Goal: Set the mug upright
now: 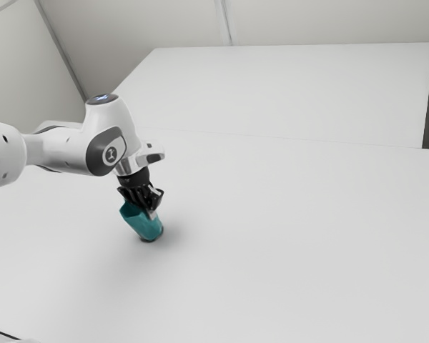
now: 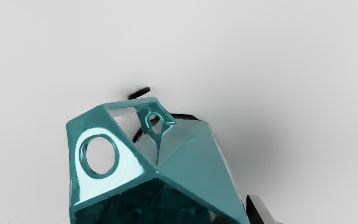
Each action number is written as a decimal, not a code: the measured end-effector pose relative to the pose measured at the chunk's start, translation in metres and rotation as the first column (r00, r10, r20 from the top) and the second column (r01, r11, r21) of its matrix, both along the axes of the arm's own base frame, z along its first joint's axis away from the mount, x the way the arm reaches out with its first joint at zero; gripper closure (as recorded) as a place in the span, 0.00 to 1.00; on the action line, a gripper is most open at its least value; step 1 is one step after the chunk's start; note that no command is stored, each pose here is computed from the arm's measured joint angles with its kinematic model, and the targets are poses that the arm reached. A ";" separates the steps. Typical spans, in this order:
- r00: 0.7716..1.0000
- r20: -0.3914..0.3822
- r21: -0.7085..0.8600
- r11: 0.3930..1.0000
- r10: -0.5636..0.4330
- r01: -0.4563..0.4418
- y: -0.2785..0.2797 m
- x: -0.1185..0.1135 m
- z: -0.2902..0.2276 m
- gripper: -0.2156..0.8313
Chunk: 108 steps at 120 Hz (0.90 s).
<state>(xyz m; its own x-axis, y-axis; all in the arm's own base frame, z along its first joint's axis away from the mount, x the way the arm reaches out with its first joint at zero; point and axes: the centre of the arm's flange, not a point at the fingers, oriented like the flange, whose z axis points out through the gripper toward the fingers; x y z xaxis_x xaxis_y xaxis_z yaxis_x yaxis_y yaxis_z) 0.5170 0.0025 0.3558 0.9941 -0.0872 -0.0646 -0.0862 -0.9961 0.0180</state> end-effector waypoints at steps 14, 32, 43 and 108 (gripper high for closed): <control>1.000 0.001 0.001 1.000 0.016 -0.016 0.004 0.000 0.001 0.55; 0.999 0.010 0.011 0.999 0.036 -0.036 0.009 -0.001 0.007 0.38; 0.998 0.030 0.037 0.998 0.051 -0.052 0.013 -0.003 0.024 0.32; 0.979 0.204 0.016 1.000 -0.021 0.018 -0.037 0.042 0.241 0.21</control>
